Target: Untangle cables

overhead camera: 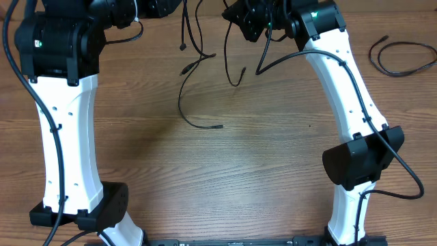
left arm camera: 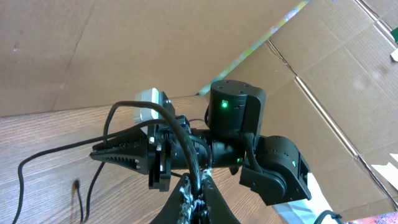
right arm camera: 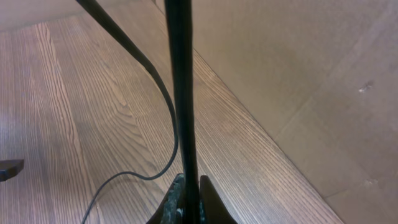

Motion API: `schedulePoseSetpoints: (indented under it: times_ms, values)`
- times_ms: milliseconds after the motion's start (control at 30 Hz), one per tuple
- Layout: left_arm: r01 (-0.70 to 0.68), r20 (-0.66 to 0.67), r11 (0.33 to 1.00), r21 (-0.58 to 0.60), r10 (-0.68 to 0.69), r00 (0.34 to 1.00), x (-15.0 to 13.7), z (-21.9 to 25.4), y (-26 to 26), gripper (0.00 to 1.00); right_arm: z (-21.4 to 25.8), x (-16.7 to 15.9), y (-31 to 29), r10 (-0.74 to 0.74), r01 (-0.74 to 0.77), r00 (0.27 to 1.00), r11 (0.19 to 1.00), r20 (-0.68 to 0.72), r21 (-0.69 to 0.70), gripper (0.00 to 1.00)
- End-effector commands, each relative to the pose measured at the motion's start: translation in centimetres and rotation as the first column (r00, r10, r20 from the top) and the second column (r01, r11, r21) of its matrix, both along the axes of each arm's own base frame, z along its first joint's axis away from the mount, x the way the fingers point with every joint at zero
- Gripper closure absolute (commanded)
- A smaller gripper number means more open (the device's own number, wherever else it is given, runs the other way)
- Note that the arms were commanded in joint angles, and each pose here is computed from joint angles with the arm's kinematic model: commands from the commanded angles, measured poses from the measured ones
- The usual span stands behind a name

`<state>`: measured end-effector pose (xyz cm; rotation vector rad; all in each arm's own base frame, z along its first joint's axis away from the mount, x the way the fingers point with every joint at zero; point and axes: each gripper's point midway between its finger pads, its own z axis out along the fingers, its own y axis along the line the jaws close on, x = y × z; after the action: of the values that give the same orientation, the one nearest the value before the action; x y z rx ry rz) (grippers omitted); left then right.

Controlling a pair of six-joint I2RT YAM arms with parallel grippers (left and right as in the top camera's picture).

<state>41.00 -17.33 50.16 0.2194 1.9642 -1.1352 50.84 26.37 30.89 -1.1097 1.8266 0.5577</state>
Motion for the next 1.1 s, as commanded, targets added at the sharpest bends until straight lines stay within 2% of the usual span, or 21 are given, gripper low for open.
schedulePoseSetpoints:
  times_ms: [0, 33, 67, 100, 167, 300, 367, 500, 567, 600, 767, 1000, 1067]
  values:
    - [0.01, 0.054, 1.0, 0.009, -0.011, 0.998, -1.4, 1.4, 0.1, 0.96, 1.7, -0.3, 0.1, 0.005, -0.006, 0.999, 1.0, 0.032, 0.019, 0.96]
    - [0.019, 0.088, 0.999, 0.035, -0.022, 0.996, -1.4, 1.4, 0.1, 0.77, 3.5, -0.5, -0.9, -0.017, 0.016, 0.998, 1.0, 0.066, 0.024, 0.96]
    - [0.032, 0.135, 0.996, 0.079, -0.042, 0.99, -1.4, 1.3, 0.1, 0.34, 5.0, -0.6, -1.8, -0.043, 0.04, 0.995, 0.999, 0.091, 0.027, 0.96]
    - [0.044, 0.188, 0.99, 0.132, -0.069, 0.98, -1.5, 1.1, 0.1, 0.0, 6.4, -0.5, -2.8, -0.08, 0.076, 0.991, 0.996, 0.111, 0.039, 0.96]
    - [-0.001, 0.254, 0.965, 0.262, -0.068, 0.965, -0.9, -0.2, 0.9, 0.0, 10.4, -0.6, -5.7, -0.183, 0.172, 0.969, 0.982, 0.164, 0.079, 0.96]
    - [-0.272, 0.246, 0.852, 0.447, 0.175, 0.953, 1.8, -3.0, 5.6, 0.0, 16.5, -1.6, -11.3, -0.341, 0.312, 0.906, 0.938, 0.249, 0.151, 0.96]
    - [-0.333, 0.243, 0.811, 0.482, 0.241, 0.939, 2.3, -3.5, 7.0, 0.0, 18.0, -1.8, -13.9, -0.403, 0.368, 0.876, 0.913, 0.263, 0.175, 0.96]
    - [-0.455, 0.221, 0.732, 0.507, 0.4, 0.89, 2.8, -4.2, 9.7, 0.0, 18.6, -0.4, -23.3, -0.607, 0.568, 0.762, 0.794, 0.226, 0.217, 0.96]
    - [-0.457, 0.218, 0.727, 0.513, 0.405, 0.888, 2.8, -4.3, 9.8, 0.0, 18.6, -0.2, -27.4, -0.676, 0.634, 0.708, 0.736, 0.205, 0.237, 0.96]
    - [-0.454, 0.213, 0.727, 0.515, 0.404, 0.89, 2.7, -4.4, 9.8, 0.0, 18.9, -0.3, -31.6, -0.732, 0.689, 0.647, 0.682, 0.215, 0.247, 0.96]
    - [-0.416, 0.174, 0.74, 0.528, 0.385, 0.906, 2.1, -5.2, 9.4, 0.0, 20.4, -2.8, -43.9, -0.868, 0.817, 0.433, 0.492, 0.243, 0.301, 0.96]
    - [-0.384, 0.137, 0.748, 0.541, 0.372, 0.918, 1.5, -6.0, 9.2, 0.0, 20.5, -7.3, -53.3, -0.931, 0.9, 0.252, 0.325, 0.264, 0.289, 0.96]
    - [-0.382, 0.134, 0.748, 0.543, 0.372, 0.919, 1.5, -6.1, 9.2, 0.0, 19.6, -8.3, -55.1, -0.943, 0.919, 0.222, 0.288, 0.248, 0.27, 0.96]
